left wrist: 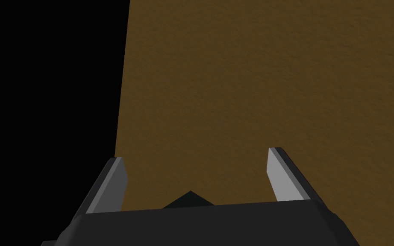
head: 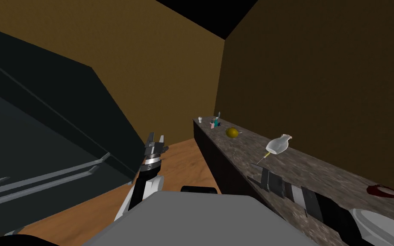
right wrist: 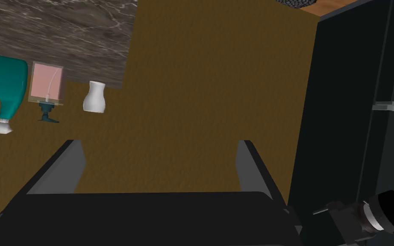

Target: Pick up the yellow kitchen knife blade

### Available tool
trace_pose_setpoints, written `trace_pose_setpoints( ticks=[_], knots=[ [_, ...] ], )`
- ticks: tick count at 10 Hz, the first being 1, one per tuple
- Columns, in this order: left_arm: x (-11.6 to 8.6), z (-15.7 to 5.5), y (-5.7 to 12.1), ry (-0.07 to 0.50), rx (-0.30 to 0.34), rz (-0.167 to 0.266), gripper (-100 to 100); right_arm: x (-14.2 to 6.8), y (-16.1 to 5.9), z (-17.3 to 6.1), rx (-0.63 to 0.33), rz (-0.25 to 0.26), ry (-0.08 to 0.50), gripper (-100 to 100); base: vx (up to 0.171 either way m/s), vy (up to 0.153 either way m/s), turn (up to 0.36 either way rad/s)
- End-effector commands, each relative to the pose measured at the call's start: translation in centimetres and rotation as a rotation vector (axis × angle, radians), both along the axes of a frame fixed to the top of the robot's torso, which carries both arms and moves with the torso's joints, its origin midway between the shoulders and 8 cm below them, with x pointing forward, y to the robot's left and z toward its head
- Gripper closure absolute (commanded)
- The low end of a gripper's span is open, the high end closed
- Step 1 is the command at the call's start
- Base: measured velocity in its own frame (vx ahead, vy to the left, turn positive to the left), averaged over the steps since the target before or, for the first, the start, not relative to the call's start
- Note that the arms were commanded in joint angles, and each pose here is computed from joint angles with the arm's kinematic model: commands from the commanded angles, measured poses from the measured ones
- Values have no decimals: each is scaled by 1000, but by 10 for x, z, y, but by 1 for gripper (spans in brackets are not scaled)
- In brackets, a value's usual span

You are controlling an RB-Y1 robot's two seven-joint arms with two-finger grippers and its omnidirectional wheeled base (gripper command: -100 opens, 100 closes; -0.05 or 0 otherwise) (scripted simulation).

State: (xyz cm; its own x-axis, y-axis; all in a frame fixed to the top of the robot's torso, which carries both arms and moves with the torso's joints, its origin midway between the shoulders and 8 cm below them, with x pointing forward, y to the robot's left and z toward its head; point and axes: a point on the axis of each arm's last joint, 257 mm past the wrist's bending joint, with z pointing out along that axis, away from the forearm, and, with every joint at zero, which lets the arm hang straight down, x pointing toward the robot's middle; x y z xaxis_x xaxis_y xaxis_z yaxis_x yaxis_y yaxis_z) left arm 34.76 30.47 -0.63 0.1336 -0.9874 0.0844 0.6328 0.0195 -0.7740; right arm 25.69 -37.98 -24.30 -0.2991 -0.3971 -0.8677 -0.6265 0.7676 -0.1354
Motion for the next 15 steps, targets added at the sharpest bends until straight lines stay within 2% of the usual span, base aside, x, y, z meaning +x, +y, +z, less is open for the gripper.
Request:
trace_pose_setpoints(
  ticks=[1,2,3,4,5,6,7,8,9,10,11,12,13,14,15],
  knots=[
    [0,0,0,0,0,0,0,-8,-8,-8,-59,28,20,-100,6,-48,138],
    [0,0,0,0,0,0,0,-17,-23,-19,-137,66,53,-100,8,-37,276],
    [0,0,0,0,0,0,0,-19,-25,-22,-154,73,58,-100,2,-37,154],
    [0,0,0,0,0,0,0,-28,-41,-31,-229,114,92,-100,6,-44,276],
    [0,0,0,0,0,0,0,-30,-43,-34,-245,121,97,-100,4,-47,151],
    [0,0,0,0,0,0,0,-41,-60,-43,-316,163,133,-100,7,-44,282],
    [0,0,0,0,0,0,0,-42,-62,-45,-333,170,138,-100,7,-46,150],
    [0,0,0,0,0,0,0,-53,-79,-52,-399,212,174,-100,2,-54,230],
    [0,0,0,0,0,0,0,-55,-82,-55,-415,220,180,-100,1,-47,155],
    [0,0,0,0,0,0,0,-66,-99,-61,-478,263,217,-100,-2,-48,304],
    [0,0,0,0,0,0,0,-68,-102,-63,-493,270,223,-100,1,-53,116],
    [0,0,0,0,0,0,0,-80,-120,-68,-553,315,262,-100,12,-52,219],
    [0,0,0,0,0,0,0,-81,-121,-69,-565,320,266,-100,8,-47,128],
    [0,0,0,0,0,0,0,-93,-139,-73,-620,364,305,-100,3,-43,242],
    [0,0,0,0,0,0,0,-95,-141,-74,-630,369,310,-100,-1,-46,108]
  ],
)
